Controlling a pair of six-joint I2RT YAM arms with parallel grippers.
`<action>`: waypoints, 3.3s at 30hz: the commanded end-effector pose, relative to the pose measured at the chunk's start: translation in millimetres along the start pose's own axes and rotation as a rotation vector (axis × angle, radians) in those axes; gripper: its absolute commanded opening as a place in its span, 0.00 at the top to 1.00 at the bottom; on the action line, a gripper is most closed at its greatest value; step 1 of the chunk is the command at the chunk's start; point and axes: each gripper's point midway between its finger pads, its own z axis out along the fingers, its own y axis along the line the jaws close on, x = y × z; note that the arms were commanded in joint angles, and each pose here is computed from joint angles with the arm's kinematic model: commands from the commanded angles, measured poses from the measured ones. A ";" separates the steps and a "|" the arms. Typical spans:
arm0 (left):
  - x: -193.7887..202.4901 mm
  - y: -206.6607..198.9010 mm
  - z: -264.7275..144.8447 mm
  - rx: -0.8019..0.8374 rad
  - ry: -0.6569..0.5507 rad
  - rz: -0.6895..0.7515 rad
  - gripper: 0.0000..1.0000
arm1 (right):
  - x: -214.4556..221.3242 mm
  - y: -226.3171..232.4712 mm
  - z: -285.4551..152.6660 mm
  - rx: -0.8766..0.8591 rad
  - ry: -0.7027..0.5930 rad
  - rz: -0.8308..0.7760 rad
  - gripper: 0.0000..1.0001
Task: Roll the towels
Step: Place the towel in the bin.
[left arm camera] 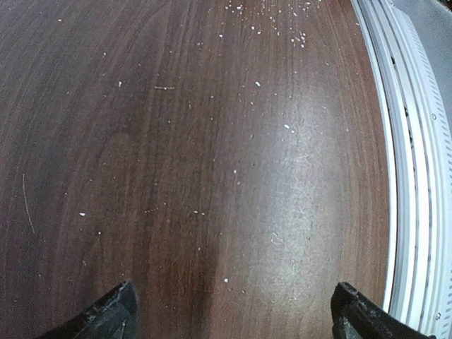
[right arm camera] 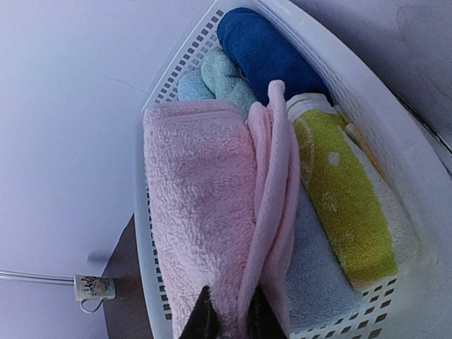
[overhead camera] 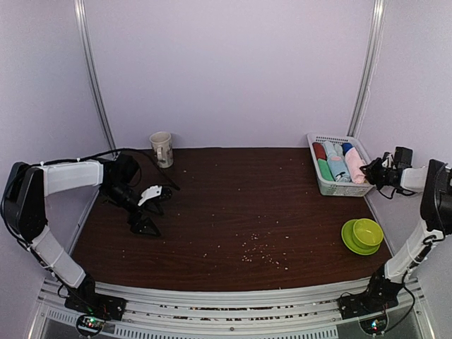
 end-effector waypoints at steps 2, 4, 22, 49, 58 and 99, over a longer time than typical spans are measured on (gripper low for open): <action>0.9 -4.4 4.2 0.029 -0.019 0.004 0.03 | -20.2 10.0 7.3 -0.057 -0.012 -0.012 1.00; 1.6 -4.3 5.0 0.032 -0.016 0.002 0.04 | -18.6 7.5 15.0 -0.075 0.006 0.012 1.00; 5.6 -3.1 9.8 0.045 -0.006 -0.009 0.04 | -9.4 -40.6 37.0 0.096 0.075 0.037 0.81; 2.9 -2.5 8.4 0.043 -0.013 -0.007 0.03 | -13.6 -43.9 36.5 0.355 0.164 -0.173 0.93; 4.3 -2.7 9.6 0.047 -0.013 -0.010 0.03 | -0.7 -51.4 48.7 0.538 0.218 -0.307 0.85; -4.6 11.4 -7.0 -0.091 -0.008 0.027 0.02 | -34.4 70.8 111.3 0.277 -0.084 -0.410 0.54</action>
